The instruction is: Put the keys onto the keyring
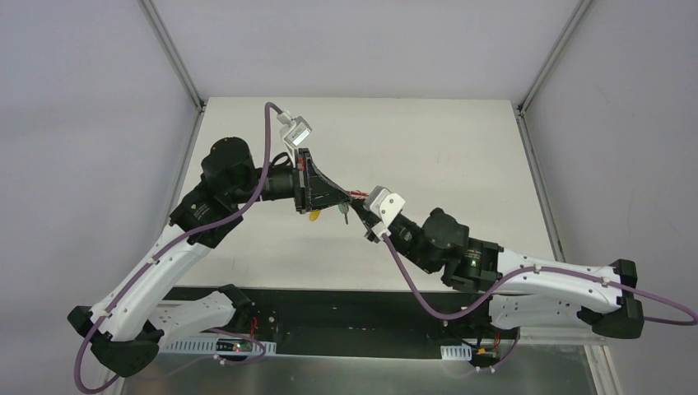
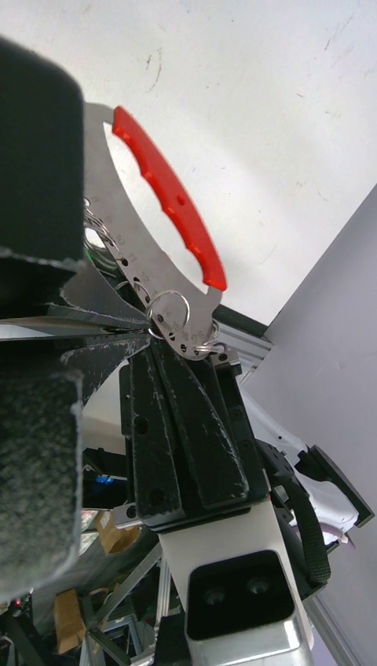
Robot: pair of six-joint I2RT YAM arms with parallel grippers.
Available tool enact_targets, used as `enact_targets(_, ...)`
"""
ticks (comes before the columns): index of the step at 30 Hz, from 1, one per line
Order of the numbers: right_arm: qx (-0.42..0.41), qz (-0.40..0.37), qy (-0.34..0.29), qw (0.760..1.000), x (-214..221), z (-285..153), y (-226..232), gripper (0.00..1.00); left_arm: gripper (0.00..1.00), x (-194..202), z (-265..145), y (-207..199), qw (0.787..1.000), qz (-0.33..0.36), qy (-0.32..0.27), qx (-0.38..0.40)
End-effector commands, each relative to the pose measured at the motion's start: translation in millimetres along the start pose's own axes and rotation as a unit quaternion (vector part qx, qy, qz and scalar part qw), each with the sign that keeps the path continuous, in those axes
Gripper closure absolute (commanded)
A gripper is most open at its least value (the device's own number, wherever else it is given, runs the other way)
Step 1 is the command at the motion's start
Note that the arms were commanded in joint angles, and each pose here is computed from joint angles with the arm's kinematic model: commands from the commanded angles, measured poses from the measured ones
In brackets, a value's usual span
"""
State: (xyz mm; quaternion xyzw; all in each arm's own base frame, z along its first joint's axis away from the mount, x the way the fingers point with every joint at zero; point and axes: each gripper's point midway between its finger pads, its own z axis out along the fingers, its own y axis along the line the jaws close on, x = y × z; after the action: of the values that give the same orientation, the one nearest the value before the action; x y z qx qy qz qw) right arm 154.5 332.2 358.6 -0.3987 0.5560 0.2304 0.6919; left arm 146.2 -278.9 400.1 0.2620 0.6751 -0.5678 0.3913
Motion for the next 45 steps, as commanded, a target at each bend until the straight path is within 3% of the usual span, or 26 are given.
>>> enact_targets(1, 0.060, 0.035, -0.076, 0.995, -46, -10, -33, 1.00, 0.99, 0, -5, -19, 1.000, 0.006, 0.009, 0.029)
enact_targets(13, 0.062, 0.058, -0.099, 0.991, -57, -11, -34, 1.00, 0.97, 4, -8, -19, 0.999, 0.012, 0.012, 0.032)
enact_targets(29, 0.063, 0.070, -0.069, 0.993, -48, -23, -39, 1.00, 0.97, 5, -11, -20, 0.999, 0.026, 0.012, 0.030)
enact_targets(36, 0.091, 0.085, -0.037, 0.992, -30, -31, -47, 1.00, 0.97, 8, -10, -13, 0.999, 0.023, 0.017, 0.017)
enact_targets(41, 0.119, 0.103, 0.018, 0.987, -2, -34, -51, 0.99, 0.91, 17, -9, 2, 1.000, 0.015, 0.019, -0.012)
enact_targets(45, 0.143, 0.115, 0.070, 0.981, 26, -35, -55, 0.86, 0.83, 24, -9, 15, 0.999, 0.014, 0.025, -0.036)
